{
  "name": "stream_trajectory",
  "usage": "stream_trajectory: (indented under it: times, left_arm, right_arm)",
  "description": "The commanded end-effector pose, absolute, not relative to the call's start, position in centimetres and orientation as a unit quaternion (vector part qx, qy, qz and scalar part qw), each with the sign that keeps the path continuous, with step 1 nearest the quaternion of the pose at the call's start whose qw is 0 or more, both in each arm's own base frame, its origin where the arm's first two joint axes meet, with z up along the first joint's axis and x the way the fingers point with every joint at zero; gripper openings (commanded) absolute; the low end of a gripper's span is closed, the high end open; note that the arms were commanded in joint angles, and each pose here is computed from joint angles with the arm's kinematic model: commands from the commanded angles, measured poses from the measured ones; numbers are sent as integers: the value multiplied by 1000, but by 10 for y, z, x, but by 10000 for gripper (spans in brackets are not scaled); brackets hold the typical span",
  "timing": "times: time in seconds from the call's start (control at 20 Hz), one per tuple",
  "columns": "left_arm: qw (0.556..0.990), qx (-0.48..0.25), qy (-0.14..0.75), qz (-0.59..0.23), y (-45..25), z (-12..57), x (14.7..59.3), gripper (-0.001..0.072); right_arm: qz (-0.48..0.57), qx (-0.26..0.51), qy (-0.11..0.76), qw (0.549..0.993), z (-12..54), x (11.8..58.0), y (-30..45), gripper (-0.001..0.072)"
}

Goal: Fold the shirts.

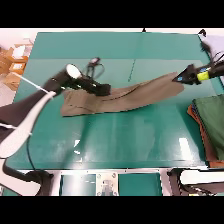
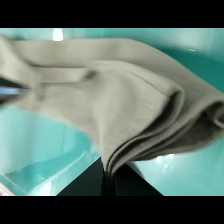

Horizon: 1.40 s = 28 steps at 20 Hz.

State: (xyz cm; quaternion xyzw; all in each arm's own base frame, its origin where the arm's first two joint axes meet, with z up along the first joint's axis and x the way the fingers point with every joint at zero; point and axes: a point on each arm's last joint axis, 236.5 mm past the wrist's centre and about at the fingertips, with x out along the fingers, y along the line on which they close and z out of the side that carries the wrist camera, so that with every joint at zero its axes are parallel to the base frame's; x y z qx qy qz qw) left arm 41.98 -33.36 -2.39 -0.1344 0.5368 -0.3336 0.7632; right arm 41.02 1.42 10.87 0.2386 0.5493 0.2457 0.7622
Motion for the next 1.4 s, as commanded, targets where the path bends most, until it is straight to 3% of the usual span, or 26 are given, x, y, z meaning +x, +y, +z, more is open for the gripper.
stream_trajectory:
  times: [0.0,0.3,0.6,0.75,0.95,1.15,1.35]
  left_arm:
    - [765,-141,531,-336,-391,-55,412,32]
    - [748,-152,527,-374,-473,-72,417,33]
    - [720,-139,560,-386,-470,-77,409,33]
    - [687,-39,624,-369,-401,-72,411,32]
    - [693,153,684,-165,-217,-45,444,32]
    - [711,141,682,-98,-135,-5,439,32]
    - [711,131,690,-33,-51,10,421,32]
  right_arm:
    - [267,218,515,785,166,389,29,13]
    - [311,219,520,764,181,371,55,14]
    - [321,215,523,760,181,372,71,13]
    - [321,218,517,763,183,379,86,14]
    - [361,190,491,770,187,392,150,14]
    - [406,179,477,759,166,404,253,14]
    - [439,180,481,737,99,400,383,14]
